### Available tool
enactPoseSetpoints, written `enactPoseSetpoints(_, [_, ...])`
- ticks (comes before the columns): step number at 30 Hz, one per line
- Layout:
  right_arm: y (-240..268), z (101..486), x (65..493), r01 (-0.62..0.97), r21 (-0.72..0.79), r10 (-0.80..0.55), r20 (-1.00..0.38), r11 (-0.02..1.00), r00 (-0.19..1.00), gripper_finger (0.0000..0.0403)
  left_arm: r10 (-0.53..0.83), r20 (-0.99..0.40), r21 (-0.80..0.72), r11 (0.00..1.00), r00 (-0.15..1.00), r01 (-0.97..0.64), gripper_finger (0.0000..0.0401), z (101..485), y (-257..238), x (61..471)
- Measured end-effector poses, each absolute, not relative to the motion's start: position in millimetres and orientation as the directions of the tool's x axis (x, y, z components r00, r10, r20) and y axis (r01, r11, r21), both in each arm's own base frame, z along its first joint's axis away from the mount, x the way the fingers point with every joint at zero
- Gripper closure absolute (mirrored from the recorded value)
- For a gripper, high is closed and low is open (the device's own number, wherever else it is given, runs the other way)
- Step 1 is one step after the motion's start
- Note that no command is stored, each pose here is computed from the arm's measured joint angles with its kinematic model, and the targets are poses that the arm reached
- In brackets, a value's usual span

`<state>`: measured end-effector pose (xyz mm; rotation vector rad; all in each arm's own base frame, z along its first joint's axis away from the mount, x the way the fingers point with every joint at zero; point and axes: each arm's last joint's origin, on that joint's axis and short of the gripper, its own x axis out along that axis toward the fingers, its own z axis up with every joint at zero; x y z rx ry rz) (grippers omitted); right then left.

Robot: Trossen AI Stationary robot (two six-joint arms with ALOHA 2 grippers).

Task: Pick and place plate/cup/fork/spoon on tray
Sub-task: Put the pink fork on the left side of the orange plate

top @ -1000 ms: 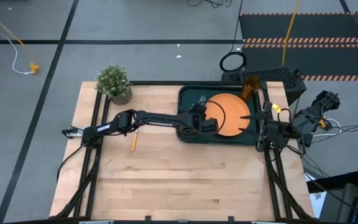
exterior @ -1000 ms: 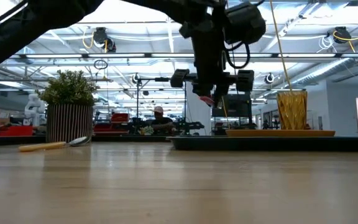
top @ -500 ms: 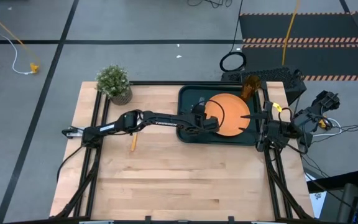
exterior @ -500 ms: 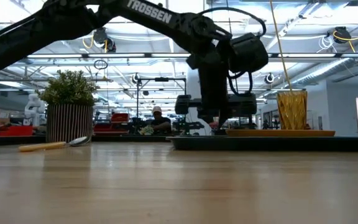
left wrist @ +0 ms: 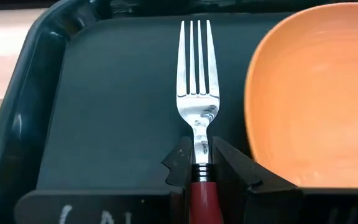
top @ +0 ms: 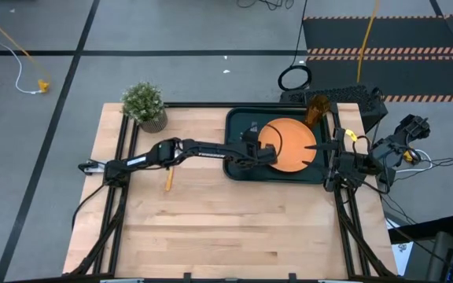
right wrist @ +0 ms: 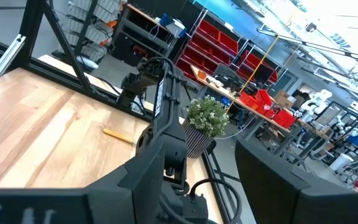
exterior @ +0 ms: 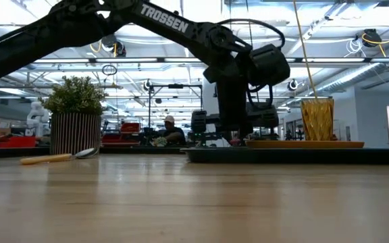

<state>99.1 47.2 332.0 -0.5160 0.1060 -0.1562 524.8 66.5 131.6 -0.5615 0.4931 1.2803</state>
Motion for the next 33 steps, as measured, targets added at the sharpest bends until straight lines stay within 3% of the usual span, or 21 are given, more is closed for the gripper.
enactPoseSetpoints(22, [47,332,99,0.119,-0.506,-0.175,-0.064,0.854,0.983,0.0211,0.719,-0.66,-0.223,0.091,0.219,-0.971,0.0351,125,81,525])
enactPoseSetpoints(33, [47,331,99,0.118,-0.508,-0.175,-0.065,0.853,0.982,0.0211,0.692,-0.69,-0.244,0.054,0.213,-0.968,0.0316,110,84,525])
